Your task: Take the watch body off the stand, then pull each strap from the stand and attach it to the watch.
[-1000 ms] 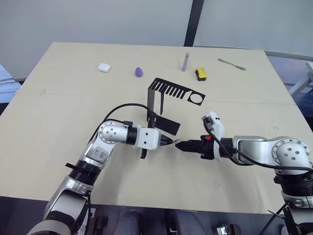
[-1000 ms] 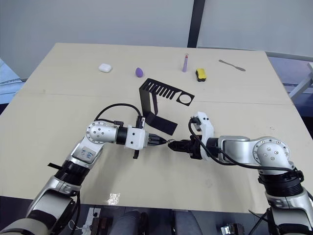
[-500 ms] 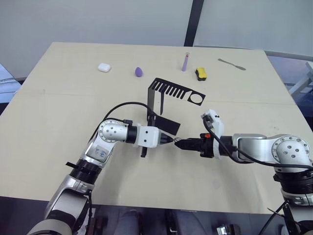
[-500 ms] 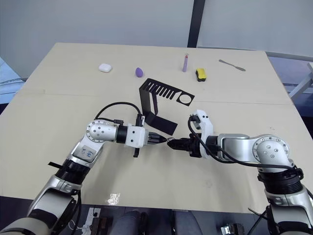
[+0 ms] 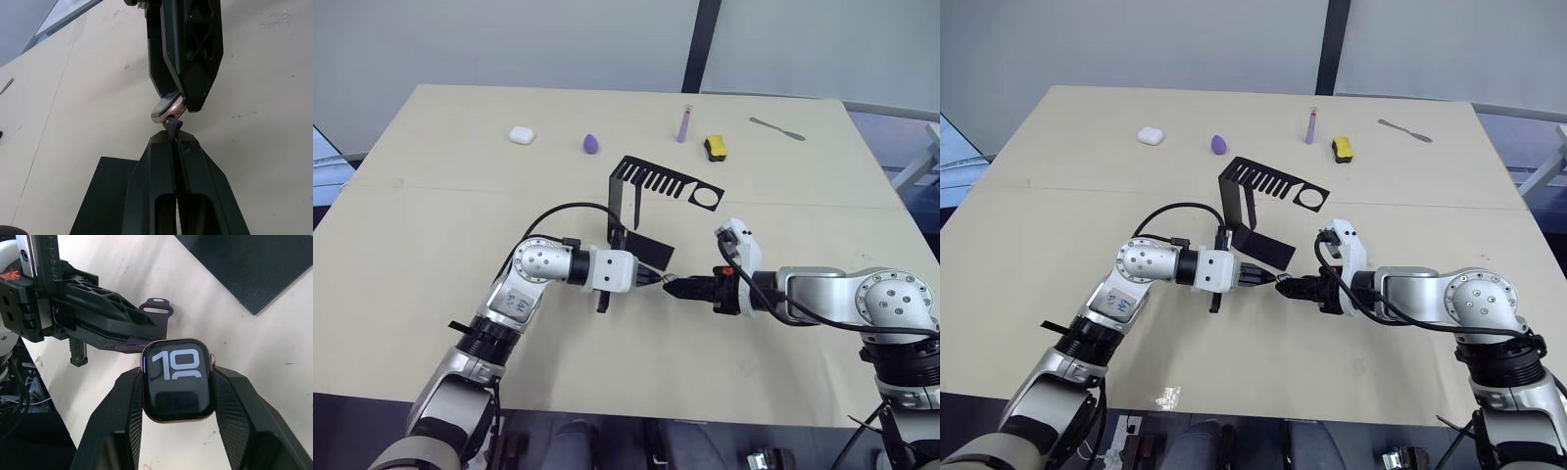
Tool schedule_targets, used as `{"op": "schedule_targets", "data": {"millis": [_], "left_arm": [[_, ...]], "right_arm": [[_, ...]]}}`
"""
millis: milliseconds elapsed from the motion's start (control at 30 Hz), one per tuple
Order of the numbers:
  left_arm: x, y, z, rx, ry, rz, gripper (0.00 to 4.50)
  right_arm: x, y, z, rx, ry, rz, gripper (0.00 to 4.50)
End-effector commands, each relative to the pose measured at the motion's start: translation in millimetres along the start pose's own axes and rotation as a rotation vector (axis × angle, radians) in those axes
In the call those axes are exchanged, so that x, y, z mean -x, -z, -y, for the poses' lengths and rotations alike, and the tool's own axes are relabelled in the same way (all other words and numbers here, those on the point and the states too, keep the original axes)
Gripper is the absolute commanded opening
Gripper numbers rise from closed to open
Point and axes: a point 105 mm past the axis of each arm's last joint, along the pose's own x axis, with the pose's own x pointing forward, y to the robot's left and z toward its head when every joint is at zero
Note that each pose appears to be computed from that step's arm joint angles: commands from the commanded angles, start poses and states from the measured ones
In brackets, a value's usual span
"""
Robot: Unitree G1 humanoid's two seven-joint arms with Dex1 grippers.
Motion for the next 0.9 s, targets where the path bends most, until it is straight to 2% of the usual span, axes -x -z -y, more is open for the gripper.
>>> {"op": "schedule_targets", "data": {"millis": [33, 567, 867, 900], "left_arm": [[-16, -22, 1, -0.071, 0.022, 0.079, 0.00], [-19, -24, 1, -0.079, 0.015, 0.088, 0.00], [-10, -24, -5, -0.043, -0.016, 0.081, 0.00], [-7, -22, -8, -0.021, -0.029, 0.075, 0.30]], "right_arm": [[-5, -3, -38, 0.041, -0.181, -0.003, 1.61], [-6, -1, -36, 0.050, -0.167, -0.026, 1.61], [-3, -6, -21, 0.051, -0.094, 0.004, 1.61], [-2, -7, -22, 0.062, -0.101, 0.008, 1.61]]}}
